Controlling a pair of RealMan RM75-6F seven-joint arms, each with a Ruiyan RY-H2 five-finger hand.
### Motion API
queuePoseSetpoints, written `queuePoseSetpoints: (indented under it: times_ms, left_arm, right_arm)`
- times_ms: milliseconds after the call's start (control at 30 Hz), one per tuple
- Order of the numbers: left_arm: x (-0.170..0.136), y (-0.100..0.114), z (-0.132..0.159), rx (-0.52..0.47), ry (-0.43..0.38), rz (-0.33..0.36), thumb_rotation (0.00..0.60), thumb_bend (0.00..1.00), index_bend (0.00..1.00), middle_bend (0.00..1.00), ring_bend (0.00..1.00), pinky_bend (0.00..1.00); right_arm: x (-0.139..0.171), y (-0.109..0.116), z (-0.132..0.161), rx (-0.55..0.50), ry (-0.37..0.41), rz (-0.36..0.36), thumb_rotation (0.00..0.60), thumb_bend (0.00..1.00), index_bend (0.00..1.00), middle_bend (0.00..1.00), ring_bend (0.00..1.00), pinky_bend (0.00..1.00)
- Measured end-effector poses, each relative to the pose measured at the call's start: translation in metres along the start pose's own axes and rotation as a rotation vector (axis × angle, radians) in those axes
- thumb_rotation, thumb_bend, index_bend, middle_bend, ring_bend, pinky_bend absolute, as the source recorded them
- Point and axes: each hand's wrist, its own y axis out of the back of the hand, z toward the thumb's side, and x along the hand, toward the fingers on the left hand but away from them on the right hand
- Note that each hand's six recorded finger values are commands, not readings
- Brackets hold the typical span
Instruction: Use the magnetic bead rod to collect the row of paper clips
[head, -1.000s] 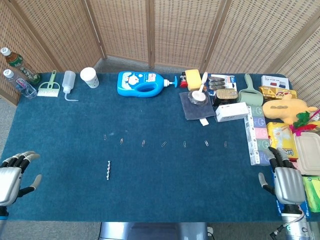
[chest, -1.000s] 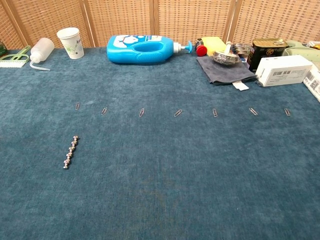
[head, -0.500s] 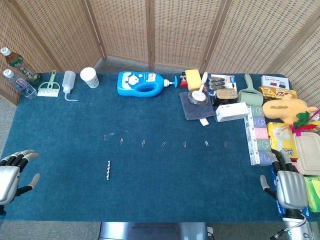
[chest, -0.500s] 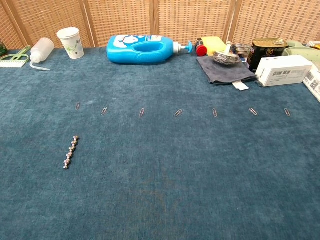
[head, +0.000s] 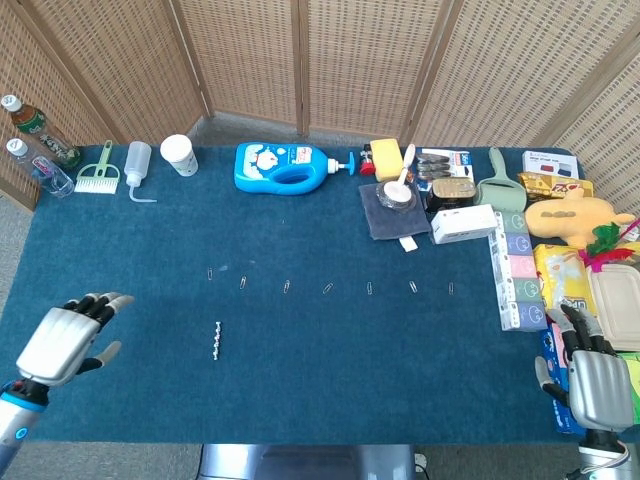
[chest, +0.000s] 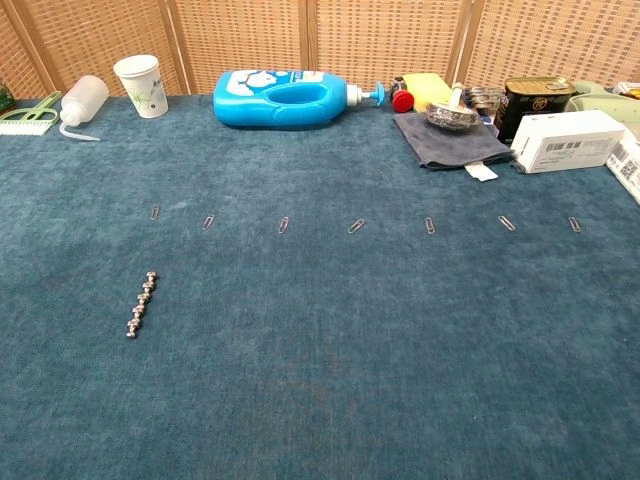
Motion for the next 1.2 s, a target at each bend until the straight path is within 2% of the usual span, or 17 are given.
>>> queuePoseSetpoints:
  times_ms: [200, 333, 433, 767, 1200]
  left_arm:
    - [0.027, -0.001, 0.032, 0.12, -0.139, 0.051, 0.6, 0.14, 0.31, 0.51, 0.54, 0.75]
    - [0.043, -0.015, 0.061, 0.161, -0.227, 0.057, 0.6, 0.14, 0.31, 0.51, 0.54, 0.75]
    - [0.05, -0.026, 0.076, 0.18, -0.263, 0.046, 0.6, 0.14, 0.31, 0.52, 0.54, 0.75]
    - [0.061, -0.06, 0.096, 0.199, -0.287, -0.007, 0.6, 0.14, 0.31, 0.52, 0.54, 0.76]
    - [0.068, -0.079, 0.101, 0.158, -0.272, -0.055, 0.6, 0.14, 0.3, 0.5, 0.51, 0.76]
  right_arm:
    - [0.0, 0.0, -0.002, -0.004, -0.004, 0.001, 0.6, 0.39, 0.18, 0.18, 0.09, 0.35]
    - [0.0, 0.0, -0.004, -0.004, -0.006, 0.003, 0.6, 0.39, 0.18, 0.18, 0.09, 0.35]
    - [-0.001, 0.001, -0.005, -0.004, -0.009, 0.003, 0.6, 0.39, 0.18, 0.18, 0.09, 0.35]
    - [0.001, 0.001, -0.014, -0.012, -0.029, 0.006, 0.6, 0.39, 0.18, 0.18, 0.09, 0.35]
    - [0.004, -0.004, -0.028, -0.023, -0.058, 0.019, 0.6, 0.39, 0.18, 0.18, 0.09, 0.35]
